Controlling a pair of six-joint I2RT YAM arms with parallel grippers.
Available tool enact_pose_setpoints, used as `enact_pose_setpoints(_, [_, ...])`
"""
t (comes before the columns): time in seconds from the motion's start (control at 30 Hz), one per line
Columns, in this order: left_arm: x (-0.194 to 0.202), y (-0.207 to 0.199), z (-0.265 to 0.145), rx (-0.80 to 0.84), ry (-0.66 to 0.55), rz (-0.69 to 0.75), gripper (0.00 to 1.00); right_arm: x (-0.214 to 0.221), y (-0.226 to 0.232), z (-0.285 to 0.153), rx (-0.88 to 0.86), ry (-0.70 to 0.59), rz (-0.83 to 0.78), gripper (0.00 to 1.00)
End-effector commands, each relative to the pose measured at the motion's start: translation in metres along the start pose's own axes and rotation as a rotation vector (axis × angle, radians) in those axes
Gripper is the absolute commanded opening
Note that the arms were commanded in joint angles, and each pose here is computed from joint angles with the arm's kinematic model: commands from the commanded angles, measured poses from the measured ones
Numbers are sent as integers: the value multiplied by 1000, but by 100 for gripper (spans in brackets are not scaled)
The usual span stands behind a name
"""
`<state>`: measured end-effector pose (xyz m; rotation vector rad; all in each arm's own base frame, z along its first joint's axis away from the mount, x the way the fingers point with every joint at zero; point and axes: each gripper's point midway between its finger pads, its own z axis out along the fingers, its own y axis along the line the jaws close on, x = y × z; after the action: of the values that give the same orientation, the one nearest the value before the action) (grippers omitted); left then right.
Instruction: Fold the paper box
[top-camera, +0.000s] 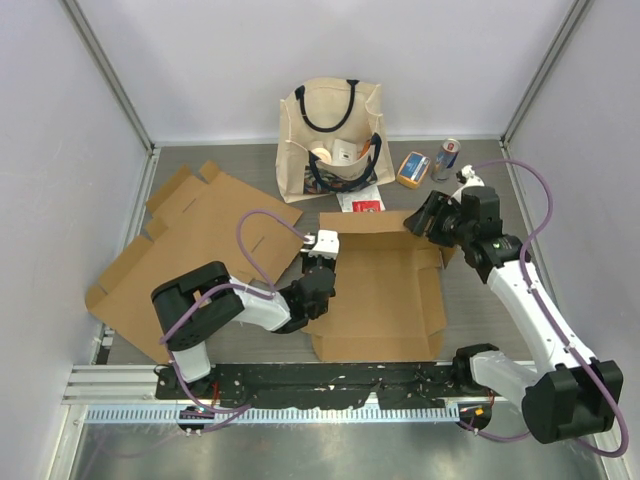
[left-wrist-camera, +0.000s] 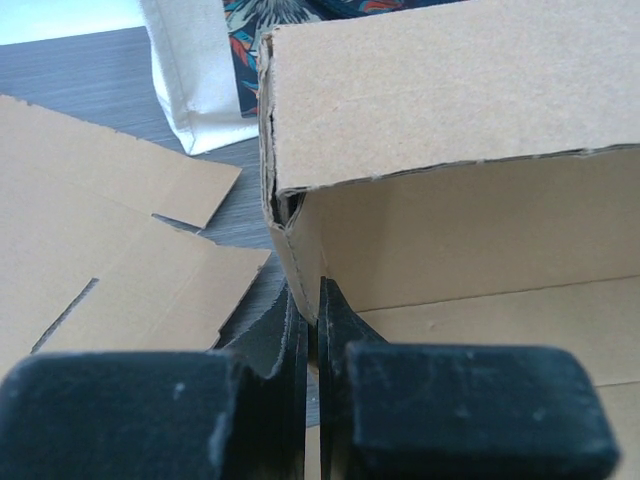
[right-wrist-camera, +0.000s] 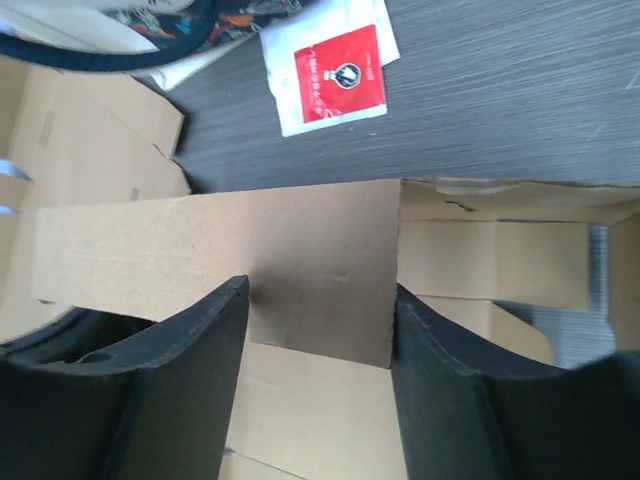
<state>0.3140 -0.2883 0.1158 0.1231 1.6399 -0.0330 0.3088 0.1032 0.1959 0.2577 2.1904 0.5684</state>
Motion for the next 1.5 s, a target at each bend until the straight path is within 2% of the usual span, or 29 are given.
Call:
enact_pose_setpoints(0.0, [-4,3,-3,10,-2,-40,0,-16,32,3,-191,-65,140,42])
enact_pose_setpoints(0.03, [-4,4,-4,10,-1,-45,0,-18,32,3,-202,-72,175,28])
enact_pose_setpoints(0.07, [-4,4,-4,5,-1,-53,0,-25,35,2,-223,-97,231,9])
enact_pose_setpoints(0.1, [-3,4,-4,5,3,-55,0,-20,27,4,-226,-92,270,1])
enact_pose_setpoints(0.17, [-4,6,-4,-9,3,-65,0,-28,27,4,-266,-140,307,1])
enact_pose_setpoints(0.2, [-1,8,-4,-24,14,-66,0,-19,20,6,-270,-113,340,1])
enact_pose_setpoints(0.23, [-2,10,-3,-43,16,-70,0,-26,21,7,-279,-142,320,4])
enact_pose_setpoints(0.27, [-1,11,-3,-47,21,-70,0,-17,10,9,-227,-114,311,25])
enact_pose_setpoints(0.3, [0,12,-3,-52,27,-69,0,-23,5,4,-187,-143,243,61])
enact_pose_setpoints(0.33, [-1,13,-2,-57,26,-87,0,-27,-9,1,-102,-175,218,66])
enact_pose_setpoints(0.37, [-3,14,-3,-60,27,-99,0,-16,-21,-5,-24,-141,213,69])
enact_pose_setpoints(0.4, [0,15,-3,-61,41,-88,0,-23,-24,-21,13,-188,186,74])
enact_pose_setpoints(0.43, [-3,13,-3,-66,40,-112,0,-25,-42,-30,117,-228,186,83])
enact_pose_setpoints(0.47, [-9,14,-3,-71,38,-129,0,-13,-52,-40,181,-193,170,84])
enact_pose_setpoints(0.53, [-13,15,-2,-77,51,-136,0,-21,-57,-66,235,-255,102,84])
enact_pose_setpoints(0.63, [-28,15,-4,-68,56,-170,0,-10,-50,-80,212,-223,75,83])
enact_pose_setpoints(0.7, [-39,19,-5,-74,69,-207,0,-4,-52,-86,228,-192,73,75])
enact_pose_setpoints(0.73, [-46,17,-5,-69,69,-226,0,-2,-53,-84,233,-179,62,71])
enact_pose_setpoints(0.77, [-49,19,-5,-68,77,-231,0,1,-45,-81,184,-159,56,57])
enact_pose_setpoints(0.83, [-66,18,-6,-53,65,-259,0,1,-40,-75,149,-149,47,47])
enact_pose_setpoints(0.87, [-67,19,-7,-52,82,-243,0,-2,-39,-74,146,-160,54,31])
enact_pose_setpoints(0.9, [-76,19,-6,-53,80,-256,0,-5,-35,-74,127,-169,52,23])
enact_pose_setpoints(0.97, [-85,24,-9,-56,89,-255,0,-12,-29,-75,98,-202,65,17])
enact_pose_setpoints(1.1, [-104,32,-13,-54,78,-281,0,-14,-38,-64,128,-221,85,21])
enact_pose_setpoints(1.23, [-124,33,-15,-37,63,-314,0,-27,-68,-61,285,-308,116,24])
enact_pose_setpoints(1.33, [-132,35,-16,-29,57,-322,0,-39,-62,-56,245,-357,128,26])
enact_pose_setpoints(1.37, [-132,36,-16,-34,62,-316,0,-43,-55,-52,205,-366,131,34])
enact_pose_setpoints(1.47, [-139,39,-17,-34,63,-321,0,-42,-43,-43,129,-347,164,46])
